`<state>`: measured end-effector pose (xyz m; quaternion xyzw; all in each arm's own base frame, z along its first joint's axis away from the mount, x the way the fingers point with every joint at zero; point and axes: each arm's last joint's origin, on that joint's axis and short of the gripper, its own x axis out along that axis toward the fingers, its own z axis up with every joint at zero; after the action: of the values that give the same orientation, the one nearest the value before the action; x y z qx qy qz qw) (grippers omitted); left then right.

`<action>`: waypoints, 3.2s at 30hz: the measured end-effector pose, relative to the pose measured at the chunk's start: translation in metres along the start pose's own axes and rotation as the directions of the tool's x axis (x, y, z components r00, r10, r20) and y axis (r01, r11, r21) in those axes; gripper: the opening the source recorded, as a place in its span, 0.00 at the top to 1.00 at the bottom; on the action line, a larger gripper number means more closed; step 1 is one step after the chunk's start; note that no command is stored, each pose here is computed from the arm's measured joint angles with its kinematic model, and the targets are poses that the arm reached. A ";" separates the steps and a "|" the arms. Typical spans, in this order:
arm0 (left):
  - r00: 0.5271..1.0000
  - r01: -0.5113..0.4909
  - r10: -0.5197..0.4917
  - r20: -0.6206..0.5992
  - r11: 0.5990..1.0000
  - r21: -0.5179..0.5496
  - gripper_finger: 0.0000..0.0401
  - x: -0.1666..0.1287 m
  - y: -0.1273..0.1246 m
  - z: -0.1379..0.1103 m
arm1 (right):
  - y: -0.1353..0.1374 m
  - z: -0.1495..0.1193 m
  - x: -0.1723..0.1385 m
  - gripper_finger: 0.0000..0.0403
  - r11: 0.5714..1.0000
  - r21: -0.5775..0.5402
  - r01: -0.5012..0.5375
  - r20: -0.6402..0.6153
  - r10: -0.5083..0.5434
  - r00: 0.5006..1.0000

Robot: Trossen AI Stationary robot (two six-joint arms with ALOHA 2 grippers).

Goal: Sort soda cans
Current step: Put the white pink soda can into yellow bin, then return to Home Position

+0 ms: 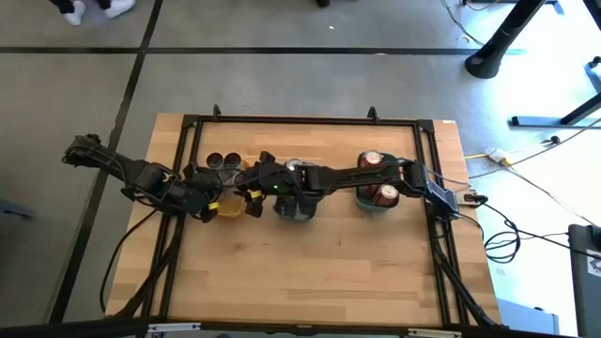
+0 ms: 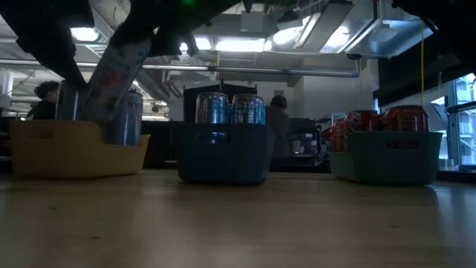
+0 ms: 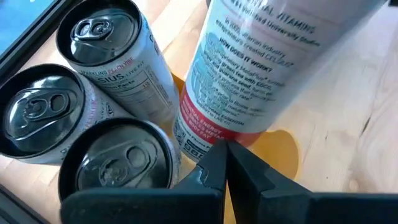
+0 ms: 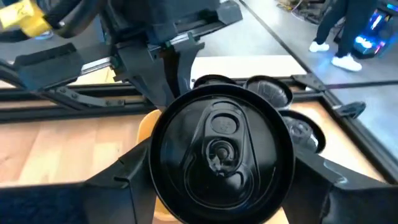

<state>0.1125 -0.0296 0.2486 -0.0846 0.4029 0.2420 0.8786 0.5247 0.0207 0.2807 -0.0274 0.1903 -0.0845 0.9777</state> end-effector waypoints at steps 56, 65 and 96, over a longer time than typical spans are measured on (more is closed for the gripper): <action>0.996 0.082 -0.080 0.029 0.994 -0.078 0.99 -0.043 0.025 0.012 | -0.001 -0.082 0.071 0.38 0.994 -0.015 0.104 0.143 -0.101 0.985; 0.996 0.083 -0.081 0.030 0.993 -0.079 0.99 -0.043 0.025 0.012 | -0.001 -0.083 0.071 0.20 0.994 -0.018 0.109 0.138 -0.105 0.985; 0.788 0.265 -0.347 0.508 0.937 0.230 1.00 -0.076 0.036 0.032 | 0.016 0.026 -0.159 0.67 0.987 -0.103 -0.124 -0.333 0.083 0.939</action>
<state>0.0738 -0.0148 0.3280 -0.0123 0.1361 0.0798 0.9874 0.3915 0.0645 0.3620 -0.0627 0.3562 -0.0245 0.9320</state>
